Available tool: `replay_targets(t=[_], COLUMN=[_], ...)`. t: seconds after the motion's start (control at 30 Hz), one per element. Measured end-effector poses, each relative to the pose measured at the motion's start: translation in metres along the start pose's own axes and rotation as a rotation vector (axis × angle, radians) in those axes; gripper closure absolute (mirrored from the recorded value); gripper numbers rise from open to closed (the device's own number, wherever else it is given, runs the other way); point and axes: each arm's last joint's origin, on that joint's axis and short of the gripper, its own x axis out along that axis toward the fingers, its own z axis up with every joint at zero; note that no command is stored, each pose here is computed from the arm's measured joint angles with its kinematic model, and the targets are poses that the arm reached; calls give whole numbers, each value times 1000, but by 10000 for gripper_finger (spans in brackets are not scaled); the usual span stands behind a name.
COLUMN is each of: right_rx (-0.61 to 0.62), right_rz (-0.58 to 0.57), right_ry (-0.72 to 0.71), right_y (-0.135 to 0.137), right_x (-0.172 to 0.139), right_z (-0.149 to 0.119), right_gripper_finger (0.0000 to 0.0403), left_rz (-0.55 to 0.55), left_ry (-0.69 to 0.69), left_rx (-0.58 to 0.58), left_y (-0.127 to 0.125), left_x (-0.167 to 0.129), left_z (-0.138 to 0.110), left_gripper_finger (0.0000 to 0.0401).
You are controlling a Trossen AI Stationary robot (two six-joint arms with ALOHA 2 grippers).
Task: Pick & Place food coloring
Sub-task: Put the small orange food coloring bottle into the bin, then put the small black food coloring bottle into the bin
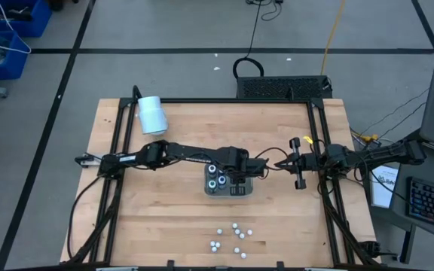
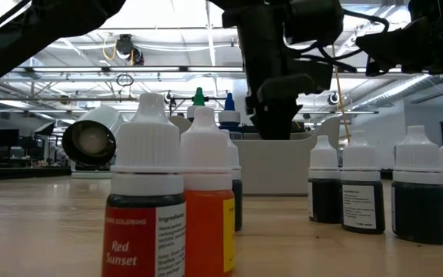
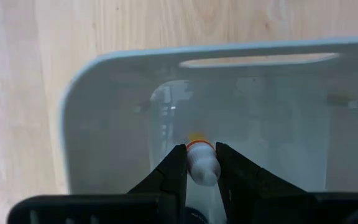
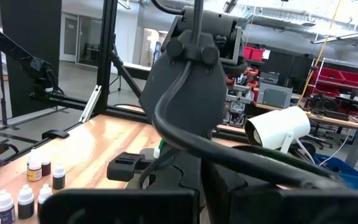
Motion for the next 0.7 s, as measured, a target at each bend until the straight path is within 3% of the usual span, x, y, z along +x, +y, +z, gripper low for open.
replay_targets(t=[0.47,0.7], right_rx=[0,3], right_rz=[0,0], right_ry=[2,2], right_y=[0,0], right_x=[0,0], right_z=[0,0], right_gripper_finger=[403,403], left_rz=[-1,-1], left_ry=[7,7], left_rx=[22,2], left_y=[0,0], left_x=[3,3], left_z=[0,0], left_gripper_finger=[326,270])
